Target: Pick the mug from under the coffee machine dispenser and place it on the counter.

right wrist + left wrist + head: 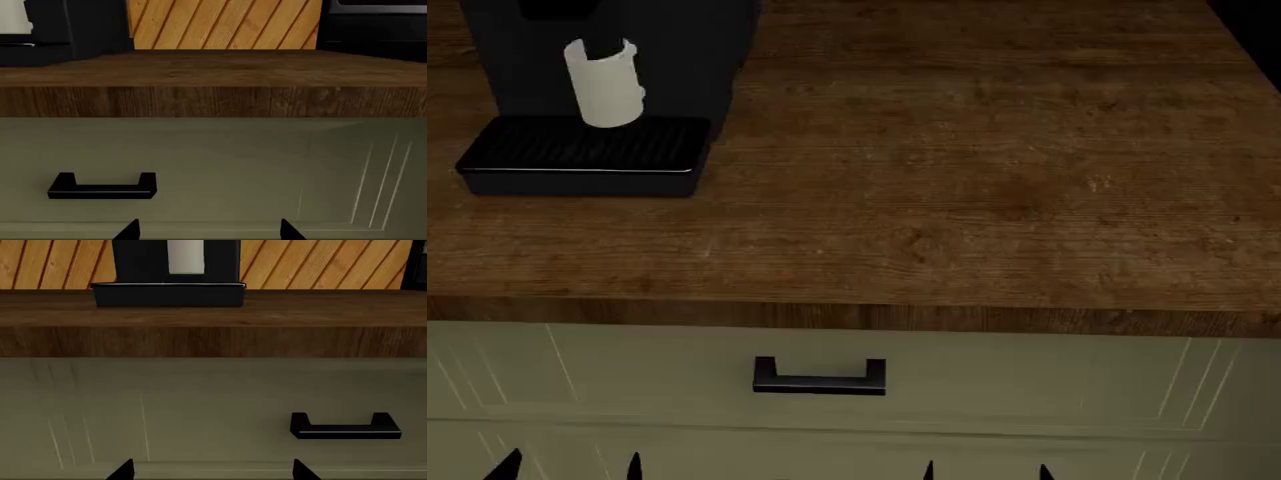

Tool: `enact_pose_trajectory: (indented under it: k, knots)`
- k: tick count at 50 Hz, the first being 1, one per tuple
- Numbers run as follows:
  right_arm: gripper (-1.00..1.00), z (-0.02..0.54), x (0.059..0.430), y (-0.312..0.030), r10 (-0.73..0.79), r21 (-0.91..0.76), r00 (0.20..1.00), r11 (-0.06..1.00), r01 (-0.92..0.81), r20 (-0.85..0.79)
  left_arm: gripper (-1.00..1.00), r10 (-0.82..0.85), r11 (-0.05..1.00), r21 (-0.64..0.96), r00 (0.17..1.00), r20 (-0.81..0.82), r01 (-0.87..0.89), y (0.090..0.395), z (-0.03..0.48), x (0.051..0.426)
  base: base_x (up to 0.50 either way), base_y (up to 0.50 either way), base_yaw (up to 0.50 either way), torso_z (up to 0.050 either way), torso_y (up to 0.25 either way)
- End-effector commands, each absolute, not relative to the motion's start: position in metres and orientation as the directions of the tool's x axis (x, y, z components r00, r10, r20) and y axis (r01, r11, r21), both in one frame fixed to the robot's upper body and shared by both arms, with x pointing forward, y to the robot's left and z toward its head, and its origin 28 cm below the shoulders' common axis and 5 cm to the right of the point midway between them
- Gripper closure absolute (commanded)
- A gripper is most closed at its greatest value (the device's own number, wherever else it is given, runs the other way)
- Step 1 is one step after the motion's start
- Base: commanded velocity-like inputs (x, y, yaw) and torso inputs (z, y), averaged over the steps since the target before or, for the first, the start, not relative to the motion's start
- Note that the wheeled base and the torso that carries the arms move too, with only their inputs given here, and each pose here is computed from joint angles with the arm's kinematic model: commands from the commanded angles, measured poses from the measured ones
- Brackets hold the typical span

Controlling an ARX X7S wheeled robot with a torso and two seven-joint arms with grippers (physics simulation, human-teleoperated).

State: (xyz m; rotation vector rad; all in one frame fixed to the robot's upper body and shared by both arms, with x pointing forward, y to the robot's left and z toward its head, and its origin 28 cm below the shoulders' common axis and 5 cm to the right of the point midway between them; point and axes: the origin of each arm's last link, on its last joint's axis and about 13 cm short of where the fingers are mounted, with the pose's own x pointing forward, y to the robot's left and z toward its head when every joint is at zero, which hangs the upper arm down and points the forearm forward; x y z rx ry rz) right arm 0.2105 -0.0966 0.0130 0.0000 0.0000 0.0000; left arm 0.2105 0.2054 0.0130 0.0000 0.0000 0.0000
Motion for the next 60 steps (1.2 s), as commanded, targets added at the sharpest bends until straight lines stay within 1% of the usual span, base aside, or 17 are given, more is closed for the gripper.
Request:
enact_pose_trajectory:
  k: [1, 13, 26, 38, 53, 57, 60]
  knots:
    - [-1.0, 0.013, 0.2105, -0.0963, 0.0, 0.0, 1.0, 1.0, 0.0, 0.0, -1.0, 0.0, 1.0, 0.0, 1.0, 0.0, 0.0, 0.2055, 0.013, 0.2105, 0.0, 0.0, 0.0, 0.0, 0.0]
    - [-1.0, 0.0104, 0.2179, -0.0976, -0.028, -0.055, 1.0, 0.998, 0.028, 0.008, -1.0, 0.017, 1.0, -0.009, 1.0, 0.024, -0.017, 0.2044, 0.0128, 0.2143, 0.0, 0.0, 0.0, 0.0, 0.0]
    - [-1.0, 0.0099, 0.218, -0.0961, -0.024, -0.067, 0.999, 0.997, 0.025, 0.025, -1.0, 0.024, 1.0, -0.008, 0.999, 0.022, -0.024, 0.205, 0.0118, 0.2152, 0.0, 0.0, 0.0, 0.049, 0.0]
    - [-1.0, 0.0124, 0.212, -0.0937, -0.024, -0.076, 0.999, 0.997, 0.027, 0.038, -1.0, 0.016, 1.0, 0.008, 0.999, 0.036, -0.017, 0.2059, 0.0166, 0.2077, 0.0, 0.0, 0.0, 0.05, 0.0]
    - [-1.0, 0.0111, 0.2149, -0.0944, -0.025, -0.067, 0.999, 0.997, 0.028, 0.034, -1.0, 0.012, 1.0, 0.024, 0.998, 0.055, -0.014, 0.2055, 0.0151, 0.2091, 0.0, 0.0, 0.0, 0.05, 0.0]
    - [-1.0, 0.0114, 0.2153, -0.095, -0.025, -0.068, 0.999, 0.997, 0.028, 0.036, -1.0, 0.014, 1.0, 0.016, 0.999, 0.04, -0.015, 0.2049, 0.0141, 0.2114, 0.0, 0.0, 0.0, 0.008, 0.0]
    - [-1.0, 0.0107, 0.2165, -0.0955, -0.026, -0.068, 0.999, 0.997, 0.028, 0.037, -1.0, 0.024, 0.999, 0.038, 0.999, 0.03, -0.025, 0.204, 0.0143, 0.2121, 0.0, 0.0, 0.0, 0.0, 0.0]
